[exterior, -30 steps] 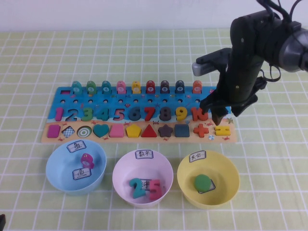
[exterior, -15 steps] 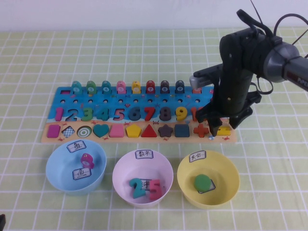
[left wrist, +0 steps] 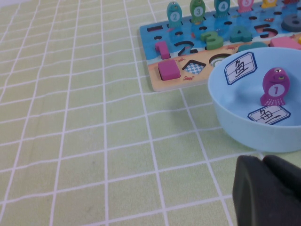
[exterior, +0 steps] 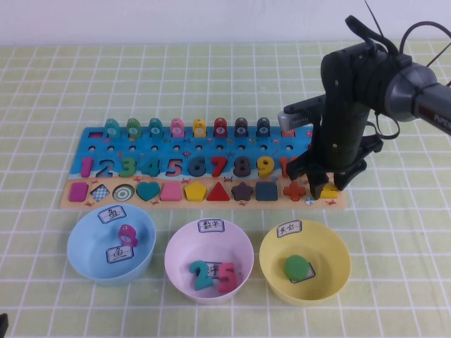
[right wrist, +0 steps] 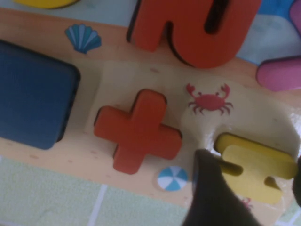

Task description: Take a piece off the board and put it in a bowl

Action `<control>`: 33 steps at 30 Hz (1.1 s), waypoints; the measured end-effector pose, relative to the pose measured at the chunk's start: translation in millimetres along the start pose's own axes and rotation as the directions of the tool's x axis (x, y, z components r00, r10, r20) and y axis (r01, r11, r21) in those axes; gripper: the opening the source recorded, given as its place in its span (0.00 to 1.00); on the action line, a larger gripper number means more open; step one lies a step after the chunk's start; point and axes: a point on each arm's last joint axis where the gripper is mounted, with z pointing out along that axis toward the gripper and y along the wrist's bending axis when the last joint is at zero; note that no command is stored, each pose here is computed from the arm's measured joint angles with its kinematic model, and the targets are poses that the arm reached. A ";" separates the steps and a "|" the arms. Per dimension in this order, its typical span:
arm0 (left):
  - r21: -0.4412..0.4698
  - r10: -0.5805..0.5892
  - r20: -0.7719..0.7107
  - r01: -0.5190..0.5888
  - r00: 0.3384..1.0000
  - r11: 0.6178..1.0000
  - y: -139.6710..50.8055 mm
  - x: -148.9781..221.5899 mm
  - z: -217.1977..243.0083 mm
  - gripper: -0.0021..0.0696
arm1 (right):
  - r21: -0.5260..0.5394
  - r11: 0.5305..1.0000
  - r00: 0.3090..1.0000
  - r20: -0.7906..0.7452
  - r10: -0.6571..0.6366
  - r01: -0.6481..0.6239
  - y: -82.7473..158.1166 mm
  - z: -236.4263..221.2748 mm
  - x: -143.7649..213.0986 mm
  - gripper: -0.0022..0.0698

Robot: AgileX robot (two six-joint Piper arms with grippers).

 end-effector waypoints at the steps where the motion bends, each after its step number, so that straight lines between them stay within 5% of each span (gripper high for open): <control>1: 0.000 0.000 0.000 0.000 1.000 1.000 0.0 0.0 0.0 0.02 | 0.000 1.000 1.000 0.000 0.001 -0.001 0.0 0.0 0.0 0.47; 18: 0.000 0.000 0.000 0.000 1.000 1.000 0.0 0.0 0.0 0.02 | -0.012 1.000 0.996 0.085 0.007 -0.006 0.3 -27.7 -7.8 0.42; 33: 0.000 0.000 0.000 0.000 1.000 1.000 0.0 0.0 0.0 0.02 | -0.137 0.984 0.954 0.291 -0.070 0.114 21.6 -134.6 28.8 0.42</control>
